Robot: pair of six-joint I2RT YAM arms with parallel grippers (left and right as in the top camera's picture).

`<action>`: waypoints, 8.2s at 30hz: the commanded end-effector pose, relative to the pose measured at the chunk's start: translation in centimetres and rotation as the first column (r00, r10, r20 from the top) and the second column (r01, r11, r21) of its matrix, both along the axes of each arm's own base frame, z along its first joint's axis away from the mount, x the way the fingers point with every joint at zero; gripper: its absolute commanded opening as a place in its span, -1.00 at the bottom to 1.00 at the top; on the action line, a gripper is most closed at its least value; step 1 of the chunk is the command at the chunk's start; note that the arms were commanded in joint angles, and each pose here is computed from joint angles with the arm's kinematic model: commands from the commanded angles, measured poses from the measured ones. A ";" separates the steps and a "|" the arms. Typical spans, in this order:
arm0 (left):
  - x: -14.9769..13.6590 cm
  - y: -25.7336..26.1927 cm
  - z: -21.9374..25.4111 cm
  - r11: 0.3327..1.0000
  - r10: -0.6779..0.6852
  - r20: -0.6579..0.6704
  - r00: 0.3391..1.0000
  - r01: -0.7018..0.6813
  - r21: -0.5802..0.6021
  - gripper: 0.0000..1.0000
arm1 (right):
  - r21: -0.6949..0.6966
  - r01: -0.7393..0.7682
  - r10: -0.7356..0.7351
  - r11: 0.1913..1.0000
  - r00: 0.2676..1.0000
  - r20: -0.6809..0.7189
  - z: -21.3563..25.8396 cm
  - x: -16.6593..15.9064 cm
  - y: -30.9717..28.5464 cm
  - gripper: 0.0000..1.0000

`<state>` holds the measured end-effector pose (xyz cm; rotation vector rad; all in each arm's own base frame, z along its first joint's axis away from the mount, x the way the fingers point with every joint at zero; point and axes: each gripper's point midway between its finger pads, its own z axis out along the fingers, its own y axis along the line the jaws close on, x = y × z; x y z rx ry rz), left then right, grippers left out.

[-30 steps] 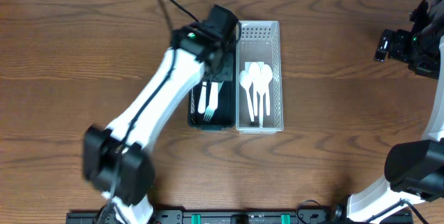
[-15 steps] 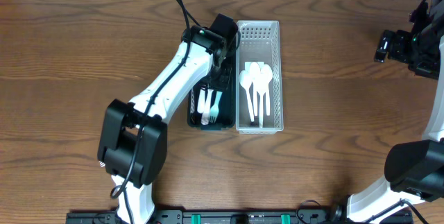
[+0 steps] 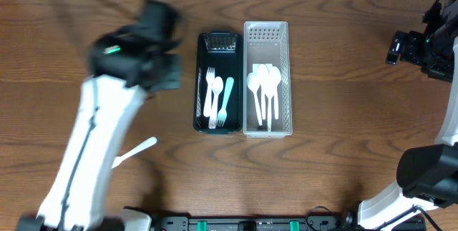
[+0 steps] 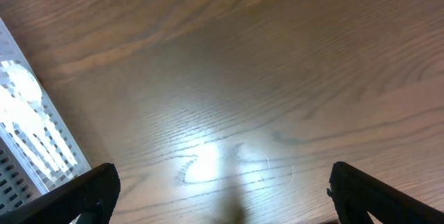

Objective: Pack container
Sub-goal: 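Move the left gripper down to the last white fork, then close the left gripper on the white fork handle and lift, then carry the white fork into the dark green tray and release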

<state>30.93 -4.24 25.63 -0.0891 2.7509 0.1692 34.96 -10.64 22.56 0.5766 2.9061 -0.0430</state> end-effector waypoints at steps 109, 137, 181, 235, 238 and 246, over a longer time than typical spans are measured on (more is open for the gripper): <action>-13.8 13.3 -26.8 -0.398 0.905 -0.265 -0.334 -0.885 -0.243 0.48 | 0.002 -0.011 0.011 1.000 1.000 -0.006 -0.2 0.0 0.1 0.99; -13.8 11.0 -29.0 -0.321 0.919 -0.286 -0.271 -0.936 -0.145 0.14 | 0.019 -0.015 0.015 1.000 1.000 -0.002 -0.2 0.1 0.4 0.98; -10.4 11.9 -28.1 -0.268 0.939 -0.285 -0.191 -0.927 -0.261 -0.88 | 0.019 -0.015 0.015 1.000 1.000 -0.002 -0.2 0.1 0.4 0.99; 3.4 0.6 -1.1 0.925 0.230 0.089 0.969 -0.189 -0.329 -0.89 | 0.008 -0.015 0.015 1.000 0.999 0.036 0.0 1.0 0.1 0.99; 4.4 -4.1 0.7 0.953 0.054 0.183 0.982 0.004 -0.303 -0.89 | 0.006 -0.015 0.015 1.000 0.999 0.040 0.0 1.1 0.1 0.99; 6.5 -13.2 -3.6 0.935 -0.172 0.160 0.972 0.213 -0.285 -0.88 | 0.006 -0.015 0.015 1.000 0.999 0.042 0.0 1.2 0.1 0.98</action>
